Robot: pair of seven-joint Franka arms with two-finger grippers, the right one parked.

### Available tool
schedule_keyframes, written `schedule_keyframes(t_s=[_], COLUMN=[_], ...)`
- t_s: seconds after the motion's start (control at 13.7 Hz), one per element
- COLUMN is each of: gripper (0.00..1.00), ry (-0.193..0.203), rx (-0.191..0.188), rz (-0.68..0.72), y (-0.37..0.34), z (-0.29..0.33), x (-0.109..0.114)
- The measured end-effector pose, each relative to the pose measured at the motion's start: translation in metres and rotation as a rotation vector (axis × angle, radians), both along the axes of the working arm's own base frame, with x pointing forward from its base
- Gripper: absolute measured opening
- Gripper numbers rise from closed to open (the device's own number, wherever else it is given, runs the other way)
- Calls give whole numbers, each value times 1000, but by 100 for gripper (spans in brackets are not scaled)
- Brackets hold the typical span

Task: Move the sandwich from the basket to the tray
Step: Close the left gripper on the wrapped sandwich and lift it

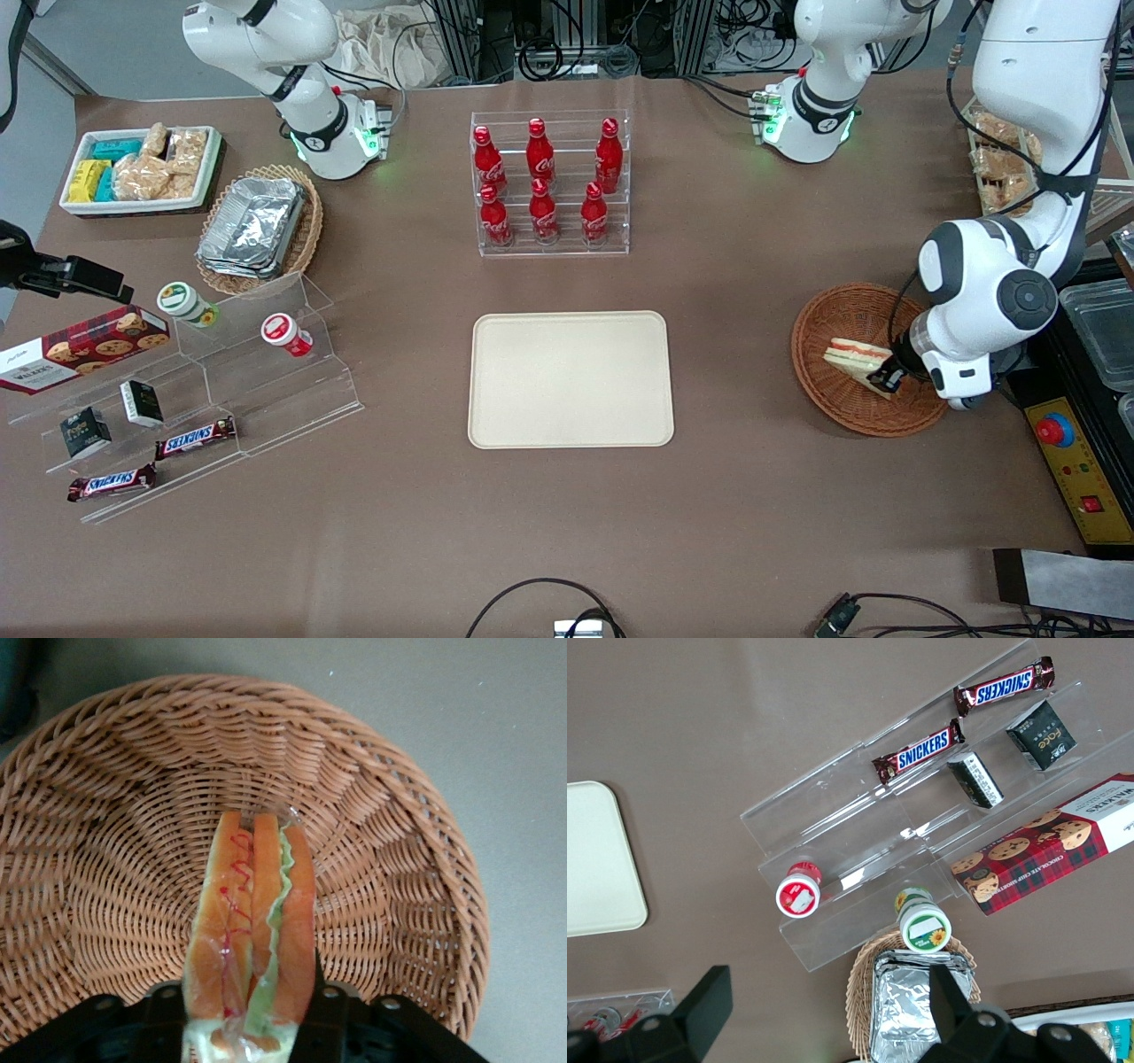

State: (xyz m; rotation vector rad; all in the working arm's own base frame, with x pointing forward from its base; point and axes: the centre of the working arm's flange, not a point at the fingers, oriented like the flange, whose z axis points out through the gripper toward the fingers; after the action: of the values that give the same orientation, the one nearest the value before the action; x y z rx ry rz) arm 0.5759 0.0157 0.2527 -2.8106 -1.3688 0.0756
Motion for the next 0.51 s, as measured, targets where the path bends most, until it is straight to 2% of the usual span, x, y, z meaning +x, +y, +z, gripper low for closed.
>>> schedule_keyframes(t_s=[0.15,0.29,0.37,0.44,0.51], gripper=[37,33,26,21,20], ry=[-3,37,64,78,84], rx=[6,27,37,41,40], rz=[-16,-62,-85,-107,-136], y=[-2,-13,-20,-28,-37], z=[7,25,42,64,88], x=[5,15,22,32,42])
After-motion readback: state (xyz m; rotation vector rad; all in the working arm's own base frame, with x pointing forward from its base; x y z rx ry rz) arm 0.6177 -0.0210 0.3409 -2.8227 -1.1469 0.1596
